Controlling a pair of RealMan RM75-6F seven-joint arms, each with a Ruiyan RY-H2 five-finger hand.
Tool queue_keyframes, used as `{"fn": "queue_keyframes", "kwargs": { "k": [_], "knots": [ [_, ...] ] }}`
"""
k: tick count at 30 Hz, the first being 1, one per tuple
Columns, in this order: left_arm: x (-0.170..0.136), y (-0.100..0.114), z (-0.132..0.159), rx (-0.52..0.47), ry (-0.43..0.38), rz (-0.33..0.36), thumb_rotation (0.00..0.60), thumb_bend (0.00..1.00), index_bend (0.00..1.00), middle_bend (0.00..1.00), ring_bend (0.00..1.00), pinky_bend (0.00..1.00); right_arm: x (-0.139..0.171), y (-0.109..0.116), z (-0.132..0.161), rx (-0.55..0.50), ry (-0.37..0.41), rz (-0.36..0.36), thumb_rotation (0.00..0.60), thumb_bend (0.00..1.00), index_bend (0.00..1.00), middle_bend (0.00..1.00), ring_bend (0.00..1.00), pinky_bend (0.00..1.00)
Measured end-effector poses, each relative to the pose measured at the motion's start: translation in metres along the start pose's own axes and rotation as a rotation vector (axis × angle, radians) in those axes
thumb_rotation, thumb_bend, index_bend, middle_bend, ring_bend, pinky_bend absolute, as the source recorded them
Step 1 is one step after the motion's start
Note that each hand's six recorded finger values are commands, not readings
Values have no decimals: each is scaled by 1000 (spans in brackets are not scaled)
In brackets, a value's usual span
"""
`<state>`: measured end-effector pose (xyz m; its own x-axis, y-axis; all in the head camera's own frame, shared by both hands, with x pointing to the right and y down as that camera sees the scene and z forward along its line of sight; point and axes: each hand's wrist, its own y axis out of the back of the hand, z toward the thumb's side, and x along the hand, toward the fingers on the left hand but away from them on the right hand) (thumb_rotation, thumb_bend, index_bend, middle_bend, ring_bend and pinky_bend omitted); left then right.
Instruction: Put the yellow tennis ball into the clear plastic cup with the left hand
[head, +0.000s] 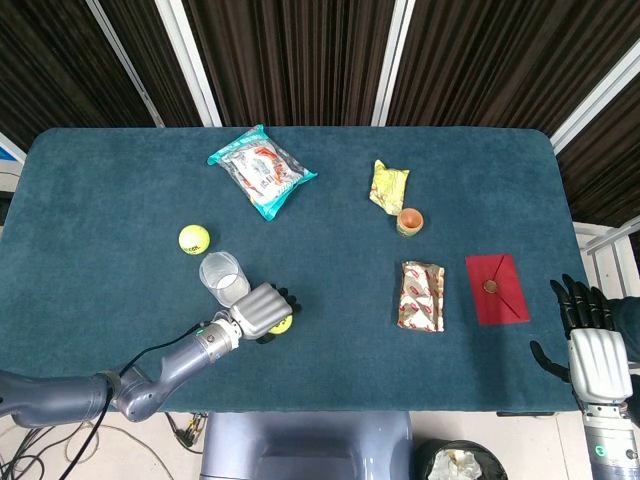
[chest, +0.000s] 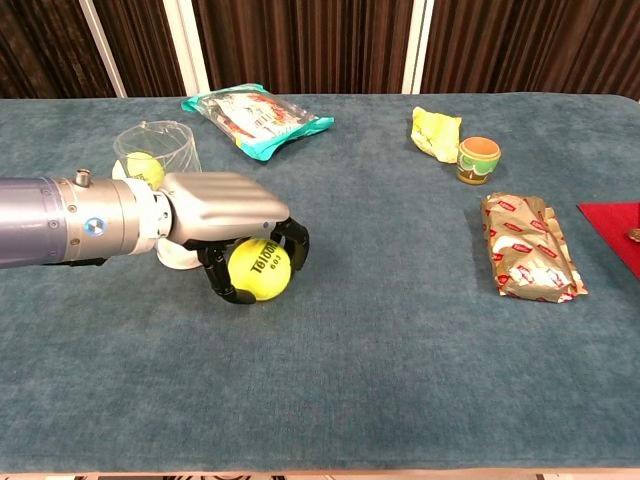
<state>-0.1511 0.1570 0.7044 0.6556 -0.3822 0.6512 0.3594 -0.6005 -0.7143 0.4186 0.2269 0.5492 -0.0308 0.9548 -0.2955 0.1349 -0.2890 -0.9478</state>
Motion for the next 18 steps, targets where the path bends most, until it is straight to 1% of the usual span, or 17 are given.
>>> {"fn": "queue_keyframes", "kwargs": {
  "k": [4, 11, 15, 18],
  "knots": [
    [0, 0, 1, 6, 4, 8, 600, 322, 449, 484, 377, 544, 0, 0, 0, 1, -1, 2, 600, 337, 0, 17, 24, 0],
    [0, 3, -1, 9, 21, 35, 600, 335, 459, 498, 383, 554, 1, 4, -1, -6, -12, -8, 600, 337, 0, 17, 24, 0],
    [-2, 14, 0, 6, 22, 67, 600, 334, 459, 497, 384, 554, 1, 3, -2, -9, -18, -6, 600, 337, 0, 16, 25, 0],
    [-4, 27, 2, 2, 19, 106, 600, 334, 459, 496, 383, 554, 1, 3, -2, -9, -17, -3, 600, 337, 0, 16, 25, 0]
  ]
}}
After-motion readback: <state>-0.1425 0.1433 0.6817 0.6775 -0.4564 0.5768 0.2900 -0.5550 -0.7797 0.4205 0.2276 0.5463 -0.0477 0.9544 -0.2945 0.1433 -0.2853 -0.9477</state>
